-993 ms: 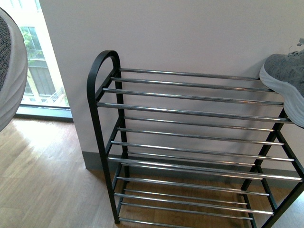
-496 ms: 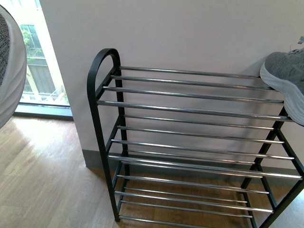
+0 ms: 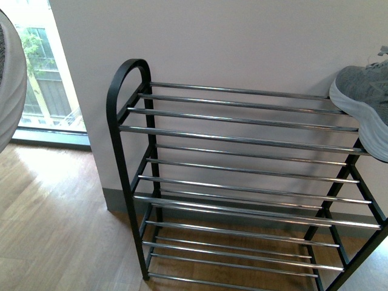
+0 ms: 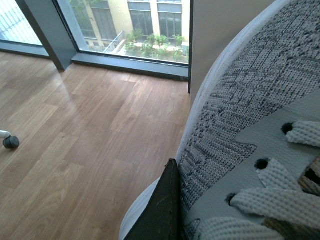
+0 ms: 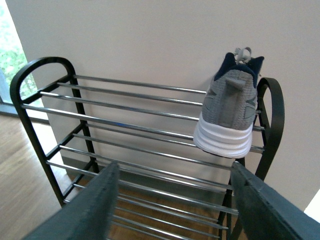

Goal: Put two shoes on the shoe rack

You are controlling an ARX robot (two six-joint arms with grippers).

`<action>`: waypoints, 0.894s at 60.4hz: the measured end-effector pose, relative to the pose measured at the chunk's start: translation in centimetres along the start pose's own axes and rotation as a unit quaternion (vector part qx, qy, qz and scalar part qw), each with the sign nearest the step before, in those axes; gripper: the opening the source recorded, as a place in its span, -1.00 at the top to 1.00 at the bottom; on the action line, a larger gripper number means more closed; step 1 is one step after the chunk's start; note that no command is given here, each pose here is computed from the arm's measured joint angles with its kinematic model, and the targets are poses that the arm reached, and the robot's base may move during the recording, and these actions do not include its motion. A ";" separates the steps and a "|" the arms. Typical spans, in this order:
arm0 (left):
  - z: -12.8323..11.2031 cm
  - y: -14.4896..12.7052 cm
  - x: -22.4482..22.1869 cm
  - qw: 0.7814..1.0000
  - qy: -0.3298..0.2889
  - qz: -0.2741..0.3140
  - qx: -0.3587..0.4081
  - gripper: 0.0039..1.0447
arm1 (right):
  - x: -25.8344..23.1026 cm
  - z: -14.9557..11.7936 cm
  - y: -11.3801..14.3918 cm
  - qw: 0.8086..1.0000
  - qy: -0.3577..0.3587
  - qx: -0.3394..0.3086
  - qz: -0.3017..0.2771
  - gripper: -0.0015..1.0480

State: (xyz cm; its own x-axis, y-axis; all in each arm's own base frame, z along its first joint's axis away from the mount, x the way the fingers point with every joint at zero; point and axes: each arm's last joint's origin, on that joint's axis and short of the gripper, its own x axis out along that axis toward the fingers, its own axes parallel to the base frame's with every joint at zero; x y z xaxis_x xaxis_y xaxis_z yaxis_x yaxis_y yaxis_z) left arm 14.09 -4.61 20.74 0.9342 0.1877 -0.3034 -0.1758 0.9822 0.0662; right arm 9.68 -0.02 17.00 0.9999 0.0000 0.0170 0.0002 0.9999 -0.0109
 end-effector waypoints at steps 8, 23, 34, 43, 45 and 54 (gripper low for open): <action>0.0 0.0 0.0 1.000 0.001 -0.005 0.000 0.97 | 0.0 0.0 0.0 1.000 0.001 0.000 0.000 -0.67; 0.0 -0.1 0.0 1.000 0.001 -0.008 0.000 0.97 | 0.0 0.0 0.0 1.000 0.001 0.000 -0.003 -0.82; 0.1 -0.1 0.0 0.999 -0.005 -0.039 -0.014 0.97 | 0.0 0.0 0.0 1.000 0.001 0.000 -0.002 -0.82; 2.0 -0.2 0.2 0.992 0.032 -0.086 -0.083 0.97 | 0.0 0.0 0.0 1.000 0.001 0.000 -0.002 -0.82; 2.8 -0.5 0.5 0.989 0.036 -0.096 -0.102 0.97 | 0.0 0.0 0.0 1.000 0.001 0.000 -0.002 -0.82; 9.5 -2.5 3.9 0.977 0.017 -0.120 -0.178 0.97 | 0.0 0.0 0.0 1.000 0.001 0.000 -0.002 -0.82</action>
State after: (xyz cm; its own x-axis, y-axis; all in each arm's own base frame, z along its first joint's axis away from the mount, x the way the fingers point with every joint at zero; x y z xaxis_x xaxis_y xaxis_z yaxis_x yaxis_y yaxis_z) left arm 21.11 -6.46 28.38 0.9520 -0.0549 -0.3011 -0.0546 0.9376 -0.3435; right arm 9.68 -0.02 16.97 0.9999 -0.0042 0.0147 0.0043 0.9999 -0.0101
